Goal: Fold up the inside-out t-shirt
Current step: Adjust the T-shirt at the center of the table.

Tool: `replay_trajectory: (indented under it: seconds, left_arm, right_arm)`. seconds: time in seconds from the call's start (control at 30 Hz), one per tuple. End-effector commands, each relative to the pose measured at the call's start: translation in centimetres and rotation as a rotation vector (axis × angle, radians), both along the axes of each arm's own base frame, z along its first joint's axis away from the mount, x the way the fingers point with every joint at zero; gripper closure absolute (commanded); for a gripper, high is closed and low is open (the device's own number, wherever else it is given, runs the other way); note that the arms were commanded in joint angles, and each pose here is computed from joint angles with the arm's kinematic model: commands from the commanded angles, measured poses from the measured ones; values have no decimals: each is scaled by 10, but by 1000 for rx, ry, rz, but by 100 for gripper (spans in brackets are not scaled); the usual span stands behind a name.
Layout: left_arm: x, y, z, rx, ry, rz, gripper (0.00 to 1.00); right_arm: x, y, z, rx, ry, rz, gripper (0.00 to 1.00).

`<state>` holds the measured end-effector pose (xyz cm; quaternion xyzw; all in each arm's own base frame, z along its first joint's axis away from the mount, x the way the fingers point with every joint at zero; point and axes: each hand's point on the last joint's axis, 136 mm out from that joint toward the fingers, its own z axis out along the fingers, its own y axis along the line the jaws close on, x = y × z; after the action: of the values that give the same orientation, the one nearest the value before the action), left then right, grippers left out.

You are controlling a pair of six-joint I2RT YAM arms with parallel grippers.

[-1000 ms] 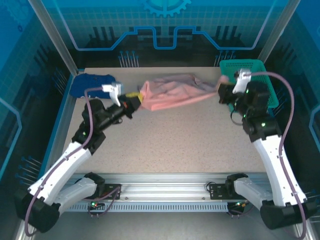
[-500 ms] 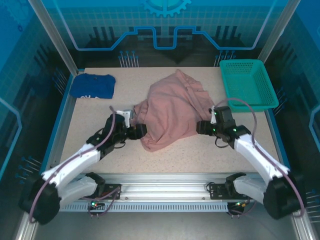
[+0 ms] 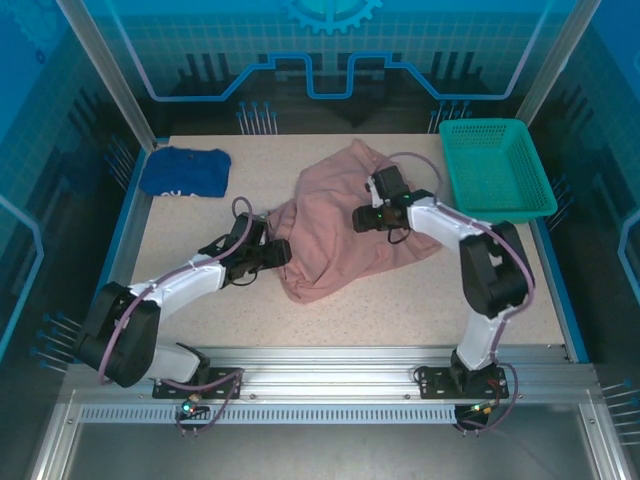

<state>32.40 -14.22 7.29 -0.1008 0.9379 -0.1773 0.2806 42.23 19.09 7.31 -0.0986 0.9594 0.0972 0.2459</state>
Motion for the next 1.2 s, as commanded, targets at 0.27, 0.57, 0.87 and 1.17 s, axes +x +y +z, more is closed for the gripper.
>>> replay_trajectory:
  seconds: [0.27,0.57,0.87,1.17]
  left_arm:
    - [15,-16,-19,-87,38,-14,62]
    - [19,-26,65,-200,-186,-79,100]
    - [-37,-53,207,-361,-487,-295,100]
    - [-86,-63,300,-375,-727,-434,100]
  right_arm:
    - [34,49,-56,-87,131,105,40]
    - [40,16,52,-35,-85,48,97]
    - [-21,-37,164,31,-249,19,98]
    - [-42,-79,233,-18,-398,-39,95]
